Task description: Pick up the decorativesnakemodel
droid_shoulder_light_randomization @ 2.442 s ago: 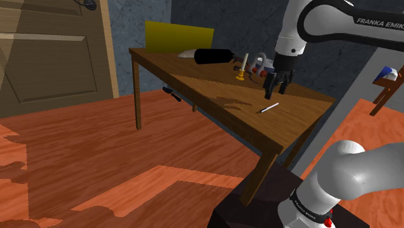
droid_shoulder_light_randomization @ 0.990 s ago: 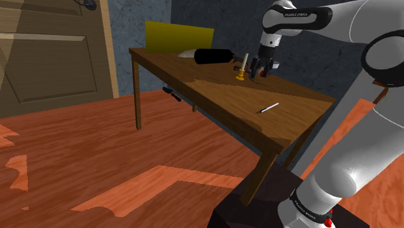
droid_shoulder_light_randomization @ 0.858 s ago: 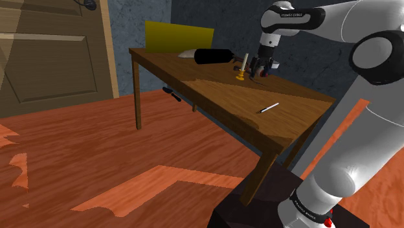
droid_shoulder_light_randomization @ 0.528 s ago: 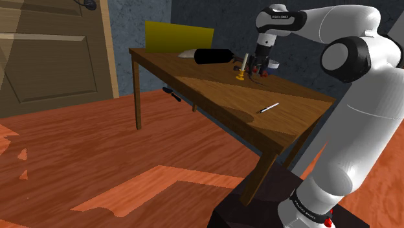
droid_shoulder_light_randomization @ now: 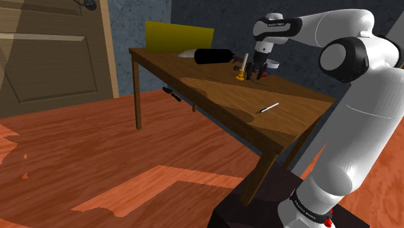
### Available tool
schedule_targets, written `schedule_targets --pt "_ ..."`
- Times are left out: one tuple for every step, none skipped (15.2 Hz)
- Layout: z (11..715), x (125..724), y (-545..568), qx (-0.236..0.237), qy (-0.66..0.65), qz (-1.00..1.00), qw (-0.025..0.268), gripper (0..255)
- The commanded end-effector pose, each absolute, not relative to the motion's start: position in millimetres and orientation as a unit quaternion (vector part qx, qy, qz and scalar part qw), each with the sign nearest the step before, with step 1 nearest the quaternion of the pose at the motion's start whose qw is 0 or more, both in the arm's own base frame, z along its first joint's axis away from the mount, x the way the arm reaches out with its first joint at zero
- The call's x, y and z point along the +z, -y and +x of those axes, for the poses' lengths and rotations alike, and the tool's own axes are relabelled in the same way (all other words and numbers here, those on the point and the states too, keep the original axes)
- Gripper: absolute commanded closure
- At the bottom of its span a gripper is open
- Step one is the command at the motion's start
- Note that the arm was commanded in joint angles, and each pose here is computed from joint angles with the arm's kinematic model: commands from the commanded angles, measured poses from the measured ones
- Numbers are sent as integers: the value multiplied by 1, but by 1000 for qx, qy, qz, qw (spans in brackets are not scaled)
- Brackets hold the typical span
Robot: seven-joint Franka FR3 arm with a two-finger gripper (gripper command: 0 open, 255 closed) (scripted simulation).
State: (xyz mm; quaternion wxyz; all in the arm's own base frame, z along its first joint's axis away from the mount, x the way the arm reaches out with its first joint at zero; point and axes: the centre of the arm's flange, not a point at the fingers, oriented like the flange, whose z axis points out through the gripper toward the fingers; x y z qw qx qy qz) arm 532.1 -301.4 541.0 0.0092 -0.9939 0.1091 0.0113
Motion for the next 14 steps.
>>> schedule_targets --pt "533 538 301 11 -109 -994 9 255" --pt "533 538 300 11 -109 -994 9 255" --pt "532 538 300 11 -109 -994 9 255" --pt "532 538 302 11 -109 -994 9 255" --pt "532 540 302 11 -109 -994 9 255" --pt "533 540 302 11 -109 -994 9 255" --pt "532 539 303 11 -109 -994 9 255" --pt "532 540 303 11 -109 -994 9 255" --pt "532 540 304 11 -109 -994 9 255" --pt "532 539 301 11 -109 -994 9 255" --pt "532 544 301 11 -109 -994 9 255" --pt "532 550 301 11 -109 -994 9 255" --pt "532 555 301 11 -109 -994 9 255" --pt "532 560 301 11 -109 -994 9 255"
